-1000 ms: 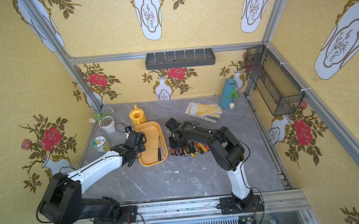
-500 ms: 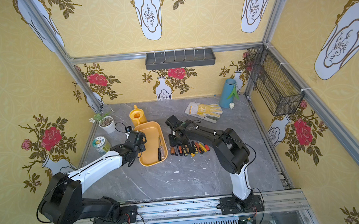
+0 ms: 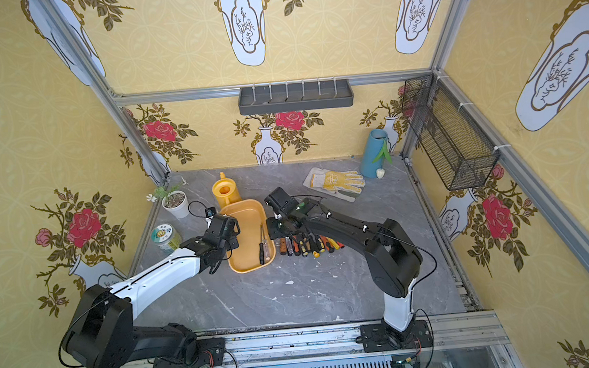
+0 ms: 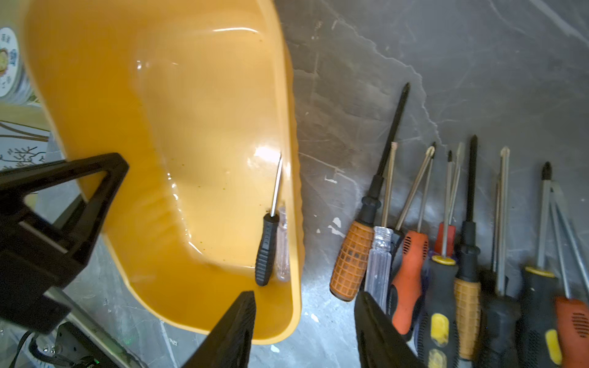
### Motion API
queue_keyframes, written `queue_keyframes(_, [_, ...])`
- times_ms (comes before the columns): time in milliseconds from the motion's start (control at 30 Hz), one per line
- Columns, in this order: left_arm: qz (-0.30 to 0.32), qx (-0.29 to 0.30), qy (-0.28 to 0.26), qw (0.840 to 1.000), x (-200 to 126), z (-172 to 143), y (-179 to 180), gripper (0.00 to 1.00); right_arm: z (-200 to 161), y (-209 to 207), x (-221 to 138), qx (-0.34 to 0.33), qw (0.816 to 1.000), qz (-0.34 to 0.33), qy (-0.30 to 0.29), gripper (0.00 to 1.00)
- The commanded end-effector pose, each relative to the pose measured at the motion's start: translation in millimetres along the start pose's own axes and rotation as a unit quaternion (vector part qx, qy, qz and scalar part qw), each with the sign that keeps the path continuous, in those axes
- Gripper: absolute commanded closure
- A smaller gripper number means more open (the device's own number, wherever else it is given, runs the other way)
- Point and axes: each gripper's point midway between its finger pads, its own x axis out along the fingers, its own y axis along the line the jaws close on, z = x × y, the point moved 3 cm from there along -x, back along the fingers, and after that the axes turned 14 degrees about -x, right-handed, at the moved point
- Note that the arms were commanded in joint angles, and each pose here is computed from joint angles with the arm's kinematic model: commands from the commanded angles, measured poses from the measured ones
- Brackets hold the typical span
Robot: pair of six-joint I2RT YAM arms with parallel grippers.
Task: Take out the screwdriver from the storage box
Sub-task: Pick up the screwdriver from the storage box.
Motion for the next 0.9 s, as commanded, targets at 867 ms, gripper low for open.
queue_keyframes(867, [-0.012, -0.01, 0.003, 1.0, -5, 2, -2, 1.0, -29, 51, 65, 0.004, 0.997, 0.056, 0.053, 0.56])
